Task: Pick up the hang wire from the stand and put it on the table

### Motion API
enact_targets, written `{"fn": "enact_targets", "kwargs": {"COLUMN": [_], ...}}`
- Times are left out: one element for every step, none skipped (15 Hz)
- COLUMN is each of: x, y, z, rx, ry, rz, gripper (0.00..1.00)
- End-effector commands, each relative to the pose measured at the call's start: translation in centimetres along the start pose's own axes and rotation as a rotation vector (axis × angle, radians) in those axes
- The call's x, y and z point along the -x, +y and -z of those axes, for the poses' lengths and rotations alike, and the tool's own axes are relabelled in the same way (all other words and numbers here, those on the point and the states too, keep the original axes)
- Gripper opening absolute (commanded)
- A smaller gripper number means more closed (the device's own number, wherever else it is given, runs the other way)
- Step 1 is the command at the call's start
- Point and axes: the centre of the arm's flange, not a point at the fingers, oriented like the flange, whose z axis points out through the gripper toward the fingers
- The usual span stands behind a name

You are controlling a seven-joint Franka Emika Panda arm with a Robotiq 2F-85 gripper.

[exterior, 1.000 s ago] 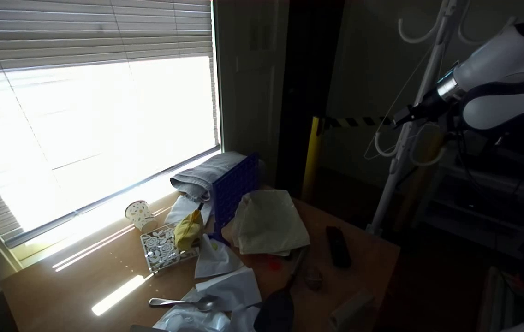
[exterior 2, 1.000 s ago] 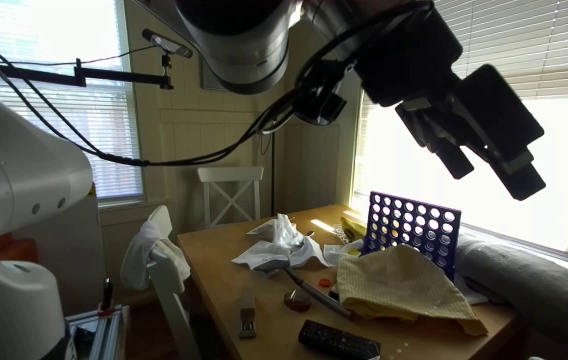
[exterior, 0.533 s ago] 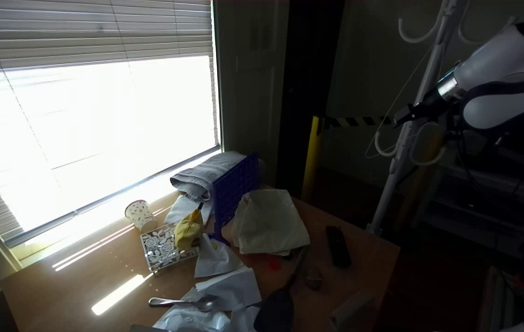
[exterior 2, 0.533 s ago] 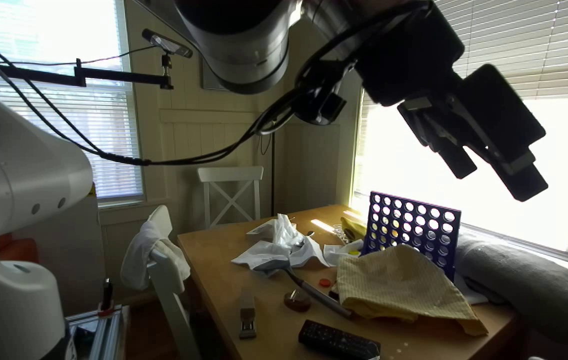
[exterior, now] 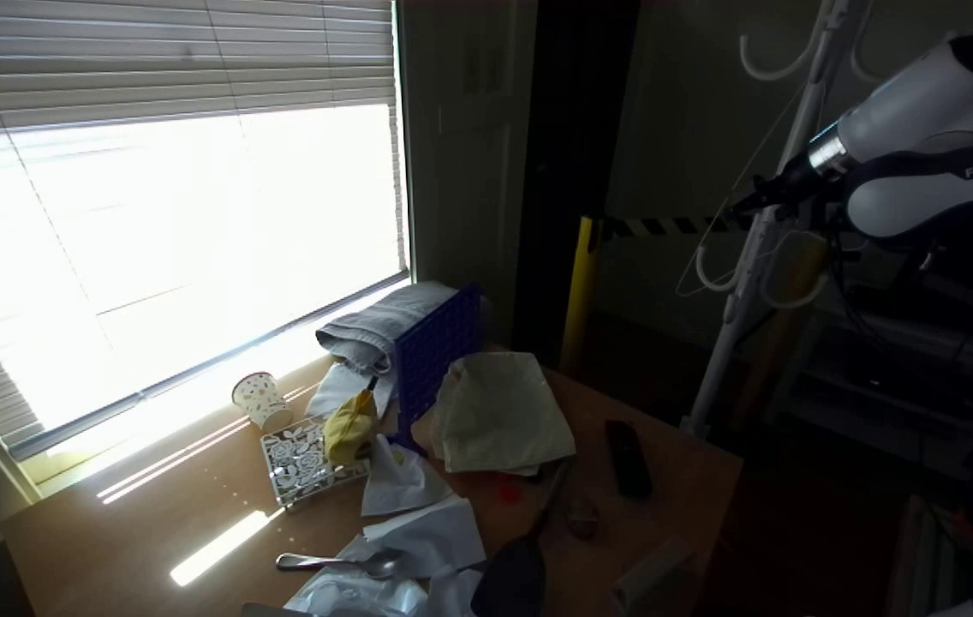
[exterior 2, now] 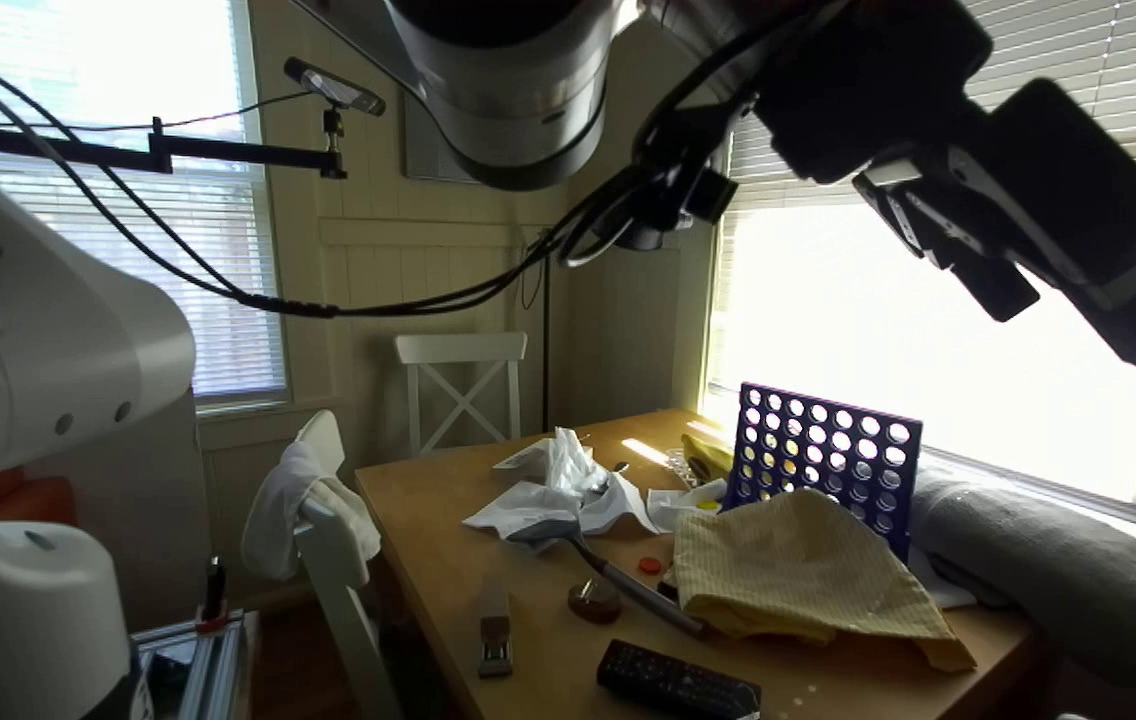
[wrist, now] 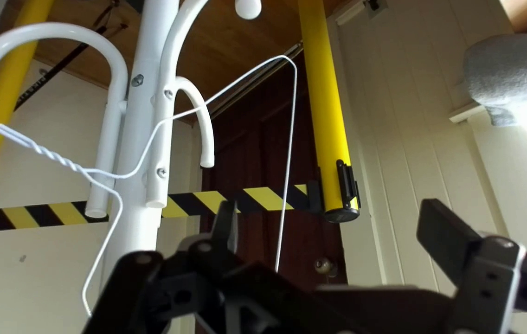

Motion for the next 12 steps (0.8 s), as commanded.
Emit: {"fn": "enact_targets", "kwargs": {"x": [-0.9, -1.0, -1.1, -1.2, -1.5, -1.7, -1.9, -2.1, -2.3, -2.5, -2.7, -2.7], "y": [-1.3, -1.4, -1.5, -1.5, -1.4, -1.3, -1.0, -0.9, -0.7, -0.6, -0.6, -0.5], "z": [-2.2, -2.5, -2.8, -3.0, -3.3, -3.5, -3.6, -3.8, -3.9, -4.2, -4.4, -4.6], "rx": [0.005, 0.007, 0.01, 0.015, 0.025, 0.036, 0.047, 0.057, 0.068, 0.076, 0.084, 0.09], "ry": [0.073, 0.094, 0.115, 0.138, 0.166, 0.19, 0.209, 0.226, 0.244, 0.252, 0.258, 0.262], "rz": [-0.042, -0.052, -0.06, -0.071, -0.083, -0.099, -0.113, -0.125, -0.14, -0.156, -0.17, -0.183], "gripper": [1.0, 1.0, 1.0, 1.0, 1.0, 1.0, 1.0, 1.0, 1.0, 1.0, 1.0, 1.0]}}
